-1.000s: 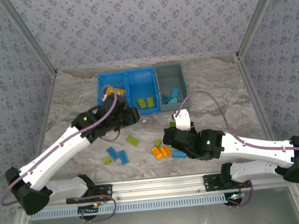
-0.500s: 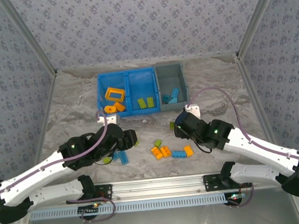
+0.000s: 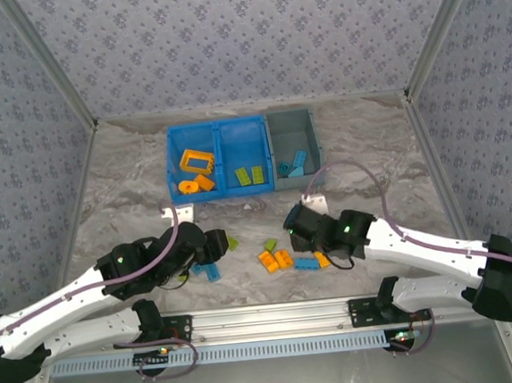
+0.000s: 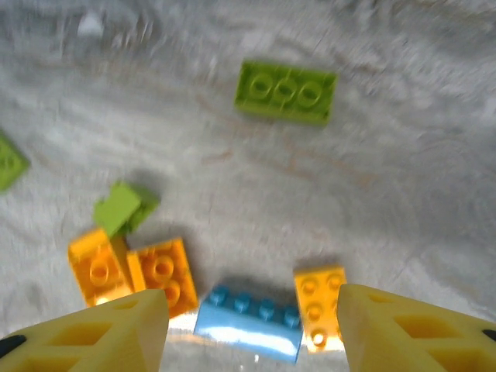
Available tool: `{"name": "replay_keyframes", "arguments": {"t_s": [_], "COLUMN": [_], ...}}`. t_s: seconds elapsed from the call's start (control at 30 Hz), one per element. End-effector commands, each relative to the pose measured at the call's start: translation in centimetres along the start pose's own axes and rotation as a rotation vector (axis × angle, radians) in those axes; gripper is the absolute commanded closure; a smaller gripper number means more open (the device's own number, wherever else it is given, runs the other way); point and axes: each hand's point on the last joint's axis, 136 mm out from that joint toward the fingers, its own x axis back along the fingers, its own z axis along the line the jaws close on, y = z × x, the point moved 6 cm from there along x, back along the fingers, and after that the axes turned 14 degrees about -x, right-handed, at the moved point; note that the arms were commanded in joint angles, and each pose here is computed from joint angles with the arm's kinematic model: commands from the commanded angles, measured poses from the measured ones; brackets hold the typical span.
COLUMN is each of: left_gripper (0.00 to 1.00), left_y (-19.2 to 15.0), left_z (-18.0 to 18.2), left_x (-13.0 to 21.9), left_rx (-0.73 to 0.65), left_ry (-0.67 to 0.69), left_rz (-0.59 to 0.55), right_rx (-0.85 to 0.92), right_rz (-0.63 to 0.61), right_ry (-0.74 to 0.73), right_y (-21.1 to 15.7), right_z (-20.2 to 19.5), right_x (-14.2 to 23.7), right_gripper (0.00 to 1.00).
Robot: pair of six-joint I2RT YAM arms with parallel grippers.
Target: Sort the legos into containers by color
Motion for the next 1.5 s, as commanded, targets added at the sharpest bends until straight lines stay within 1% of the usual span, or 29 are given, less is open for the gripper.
{"name": "replay_keyframes", "arguments": {"t_s": [0.0,0.1,0.17,0.23,0.43,0.6,0.73,0.87,1.07,1.17,1.27,1.4,1.47], "left_gripper": [0.35,0.35,0.35,0.33,0.33,0.33,0.32,0.30,0.30,0.30,0.30,0.30,0.26], "left_y": [-0.4,-1.0,-1.3,-1.3,-1.1,-1.1,-0.9,-0.7,-0.7,-1.4,-2.0,-2.9,-3.4], "left_z": [-0.8,-0.8,-0.5,-0.3,-0.1,-0.3,-0.4,-0.6,-1.4,-2.0,-2.8,-3.1,-2.7], "left_x": [-0.3,-0.4,-0.4,-0.3,0.1,0.1,0.2,0.1,-0.6,-1.2,-1.7,-1.9,-2.0], "left_rx": [-0.055,-0.089,-0.092,-0.092,-0.082,-0.073,-0.074,-0.077,-0.080,-0.084,-0.076,-0.069,-0.051], "left_ry": [-0.056,-0.068,-0.068,-0.074,-0.080,-0.092,-0.094,-0.092,-0.114,-0.150,-0.226,-0.302,-0.318], "left_rz": [0.020,0.047,0.051,0.044,0.018,0.016,0.012,0.005,0.026,0.065,0.079,0.085,0.080], "right_rx": [0.123,0.207,0.258,0.306,0.424,0.475,0.459,0.415,0.379,0.337,0.299,0.248,0.223], "right_rz": [0.063,0.163,0.208,0.235,0.279,0.293,0.329,0.336,0.366,0.390,0.397,0.403,0.401], "right_ry": [-0.078,-0.150,-0.234,-0.287,-0.422,-0.470,-0.435,-0.414,-0.363,-0.314,-0.291,-0.266,-0.259], "right_y": [-2.8,-4.5,-5.3,-5.9,-6.7,-6.2,-5.5,-4.3,-3.2,-3.4,-3.4,-3.4,-3.3], "right_z": [-0.6,-0.7,-0.9,-0.6,0.2,0.4,0.5,0.4,0.3,0.4,0.3,0.1,-0.1], "right_x": [-0.1,-0.7,-1.4,-2.0,-4.1,-6.0,-7.3,-8.4,-9.8,-10.5,-10.9,-11.1,-11.1], "right_gripper": [0.36,0.34,0.35,0.34,0.34,0.34,0.36,0.39,0.43,0.47,0.52,0.60,0.63]}}
